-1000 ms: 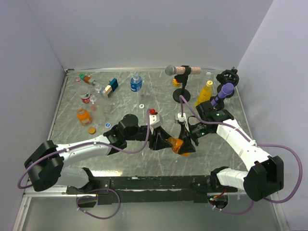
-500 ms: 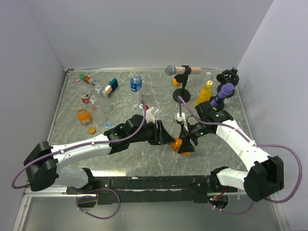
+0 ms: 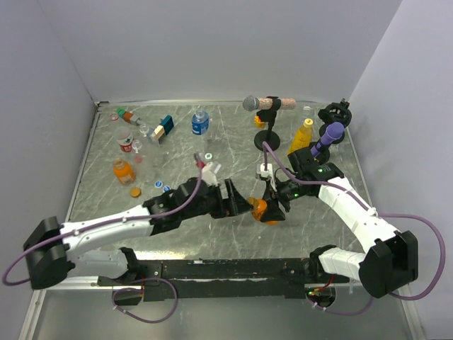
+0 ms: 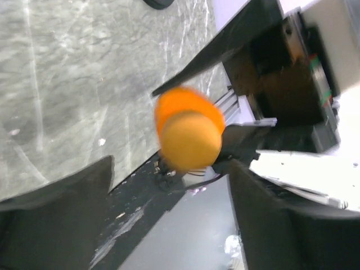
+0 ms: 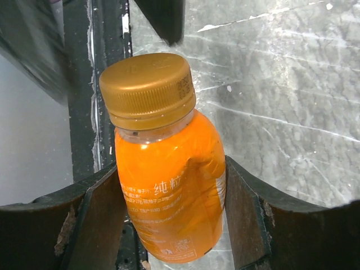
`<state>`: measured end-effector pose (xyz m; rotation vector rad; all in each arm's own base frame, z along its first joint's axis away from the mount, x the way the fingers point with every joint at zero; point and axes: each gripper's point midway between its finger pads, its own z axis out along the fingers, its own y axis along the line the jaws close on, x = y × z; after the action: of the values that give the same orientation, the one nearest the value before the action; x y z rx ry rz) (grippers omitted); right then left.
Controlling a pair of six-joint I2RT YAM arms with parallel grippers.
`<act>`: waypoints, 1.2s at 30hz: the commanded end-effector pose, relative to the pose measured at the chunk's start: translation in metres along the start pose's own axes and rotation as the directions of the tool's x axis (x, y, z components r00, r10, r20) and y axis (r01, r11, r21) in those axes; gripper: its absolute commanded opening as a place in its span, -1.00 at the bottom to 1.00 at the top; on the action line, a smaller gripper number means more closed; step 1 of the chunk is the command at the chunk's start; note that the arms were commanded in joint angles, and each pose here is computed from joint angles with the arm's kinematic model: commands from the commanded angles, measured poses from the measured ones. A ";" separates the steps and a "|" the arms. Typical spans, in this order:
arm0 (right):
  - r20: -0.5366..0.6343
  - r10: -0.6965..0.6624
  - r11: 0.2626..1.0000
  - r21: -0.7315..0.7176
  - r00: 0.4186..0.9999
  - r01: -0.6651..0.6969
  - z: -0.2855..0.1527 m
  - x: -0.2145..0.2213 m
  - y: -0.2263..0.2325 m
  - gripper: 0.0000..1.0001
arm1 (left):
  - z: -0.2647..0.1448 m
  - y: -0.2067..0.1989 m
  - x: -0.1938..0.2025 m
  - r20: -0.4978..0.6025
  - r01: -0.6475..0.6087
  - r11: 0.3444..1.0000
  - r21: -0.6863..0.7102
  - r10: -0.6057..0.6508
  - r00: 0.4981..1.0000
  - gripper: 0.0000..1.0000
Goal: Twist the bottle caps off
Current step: Unscrew the bottle cap from the plastic bottle.
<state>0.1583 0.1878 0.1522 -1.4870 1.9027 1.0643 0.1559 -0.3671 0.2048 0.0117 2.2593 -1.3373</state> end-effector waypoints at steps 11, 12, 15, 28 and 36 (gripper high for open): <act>0.055 -0.079 0.997 -0.004 0.995 0.080 -0.003 -0.014 0.003 -0.84 | -0.071 -0.015 0.002 0.346 -0.601 0.718 0.351 0.497 0.796 0.93; 0.058 -0.086 0.996 -0.008 0.995 0.086 -0.003 -0.014 0.004 -0.84 | -0.070 -0.013 0.001 0.371 -0.660 0.674 0.331 0.550 0.748 0.93; 0.064 -0.099 0.995 -0.023 0.993 0.100 -0.002 -0.012 0.007 -0.83 | -0.066 -0.012 0.004 0.410 -0.797 0.524 0.301 0.684 0.604 0.93; 0.096 -0.180 0.981 -0.057 0.979 0.186 -0.001 -0.008 0.019 -0.83 | -0.010 -0.039 0.007 0.426 -0.897 0.235 0.375 0.815 0.392 0.85; 0.098 -0.180 0.980 -0.064 0.979 0.187 -0.001 -0.010 0.020 -0.83 | -0.002 -0.041 0.010 0.377 -0.853 0.268 0.448 0.809 0.452 0.33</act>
<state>0.1459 0.1904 0.1555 -1.5739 1.7362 1.0883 0.1388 -0.3783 0.2062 1.1881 1.3148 -1.1905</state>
